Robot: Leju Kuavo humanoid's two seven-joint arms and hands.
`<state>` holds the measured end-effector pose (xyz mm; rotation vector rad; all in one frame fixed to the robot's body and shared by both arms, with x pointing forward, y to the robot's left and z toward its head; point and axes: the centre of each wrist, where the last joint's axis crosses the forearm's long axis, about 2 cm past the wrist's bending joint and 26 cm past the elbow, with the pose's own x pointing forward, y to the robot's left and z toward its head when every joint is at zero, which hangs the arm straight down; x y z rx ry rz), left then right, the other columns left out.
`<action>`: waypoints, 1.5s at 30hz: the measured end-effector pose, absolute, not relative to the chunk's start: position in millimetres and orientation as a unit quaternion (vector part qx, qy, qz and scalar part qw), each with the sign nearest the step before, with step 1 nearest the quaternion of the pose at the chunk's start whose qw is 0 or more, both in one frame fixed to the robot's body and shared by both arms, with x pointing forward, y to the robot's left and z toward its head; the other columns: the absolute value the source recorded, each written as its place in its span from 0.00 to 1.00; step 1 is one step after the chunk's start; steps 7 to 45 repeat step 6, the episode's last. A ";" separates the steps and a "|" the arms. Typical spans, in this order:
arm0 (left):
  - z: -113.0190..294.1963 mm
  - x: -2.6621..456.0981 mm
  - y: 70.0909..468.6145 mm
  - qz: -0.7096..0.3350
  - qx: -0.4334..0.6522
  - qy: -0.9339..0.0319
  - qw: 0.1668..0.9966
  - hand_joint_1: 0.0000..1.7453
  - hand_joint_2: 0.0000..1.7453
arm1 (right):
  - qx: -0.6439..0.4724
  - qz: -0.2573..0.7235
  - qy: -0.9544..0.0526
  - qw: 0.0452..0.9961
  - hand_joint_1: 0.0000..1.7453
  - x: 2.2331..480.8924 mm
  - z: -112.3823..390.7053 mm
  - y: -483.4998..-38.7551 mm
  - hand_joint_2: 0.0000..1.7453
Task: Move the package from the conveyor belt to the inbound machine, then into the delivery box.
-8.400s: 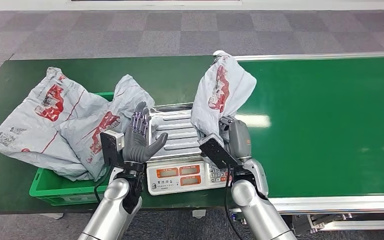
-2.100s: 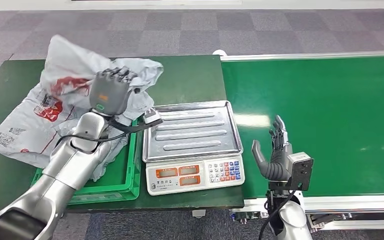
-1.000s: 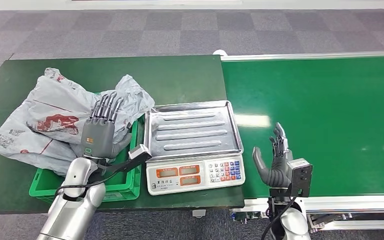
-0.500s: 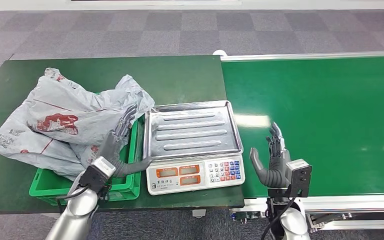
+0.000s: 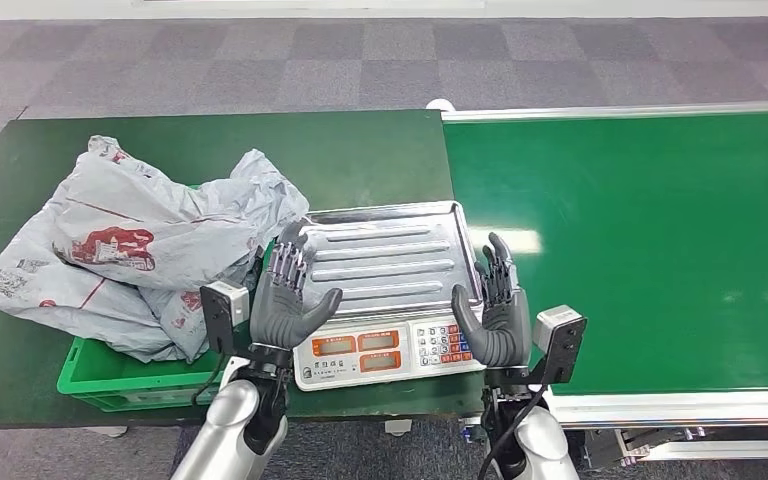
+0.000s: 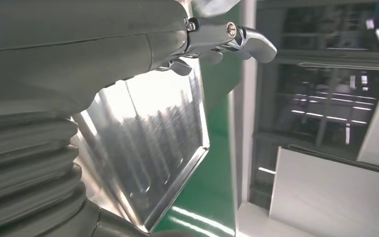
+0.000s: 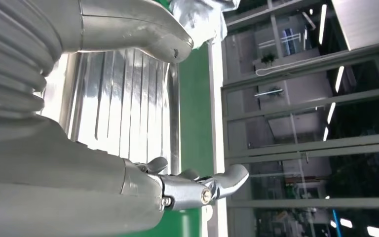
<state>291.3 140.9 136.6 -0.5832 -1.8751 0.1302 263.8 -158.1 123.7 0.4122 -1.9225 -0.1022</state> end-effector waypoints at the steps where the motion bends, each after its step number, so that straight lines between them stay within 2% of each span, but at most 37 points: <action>1: 135.8 290.6 137.1 0.058 -0.248 -0.789 0.559 0.00 1.00 | 0.173 -0.046 -0.814 0.552 0.00 261.8 124.2 -155.3 1.00; 6: 134.9 291.8 125.9 0.052 -0.253 -0.779 0.571 0.00 1.00 | 0.171 -0.053 -0.817 0.548 0.00 256.7 128.0 -145.6 1.00; 45: 134.9 291.8 125.9 0.052 -0.253 -0.779 0.571 0.00 1.00 | 0.171 -0.053 -0.817 0.548 0.00 256.7 128.0 -145.6 1.00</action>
